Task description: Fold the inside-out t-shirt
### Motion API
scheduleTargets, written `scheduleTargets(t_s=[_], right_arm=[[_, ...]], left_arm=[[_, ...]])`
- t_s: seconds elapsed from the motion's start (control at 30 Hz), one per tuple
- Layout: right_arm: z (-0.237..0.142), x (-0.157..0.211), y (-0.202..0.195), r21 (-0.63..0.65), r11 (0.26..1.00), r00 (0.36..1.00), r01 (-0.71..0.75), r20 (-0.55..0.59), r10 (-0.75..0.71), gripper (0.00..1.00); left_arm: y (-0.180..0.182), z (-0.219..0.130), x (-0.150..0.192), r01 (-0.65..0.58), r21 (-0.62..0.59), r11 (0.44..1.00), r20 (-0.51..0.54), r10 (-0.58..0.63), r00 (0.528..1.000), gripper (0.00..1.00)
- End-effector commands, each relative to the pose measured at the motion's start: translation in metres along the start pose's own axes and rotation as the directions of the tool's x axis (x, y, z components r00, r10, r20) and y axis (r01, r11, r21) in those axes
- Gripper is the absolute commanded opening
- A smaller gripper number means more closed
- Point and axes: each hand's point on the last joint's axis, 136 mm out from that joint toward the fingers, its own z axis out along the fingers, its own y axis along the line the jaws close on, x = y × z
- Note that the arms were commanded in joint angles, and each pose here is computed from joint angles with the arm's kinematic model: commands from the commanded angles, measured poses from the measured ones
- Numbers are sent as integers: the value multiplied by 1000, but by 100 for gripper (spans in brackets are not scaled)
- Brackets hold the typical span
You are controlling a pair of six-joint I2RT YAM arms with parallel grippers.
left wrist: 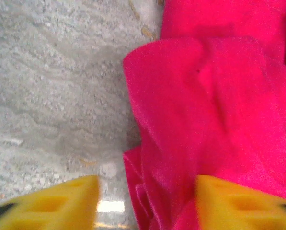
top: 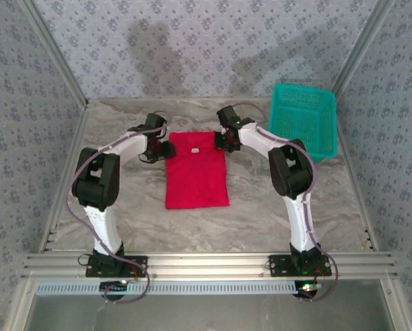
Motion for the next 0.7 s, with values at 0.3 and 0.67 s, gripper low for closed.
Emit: scheduleTargets(t_s=[0.3,0.67], right_arm=[[-78,22,40,-128,991,996,-41,75,51,30],[-19,105,27,-101,979,977,-179,-134,165,6]], left_arm=[[-44,-78,-3,-13,135,991,194,-14,981,52],[-53,-10,73,135,217,967,-27,-132,991,52]])
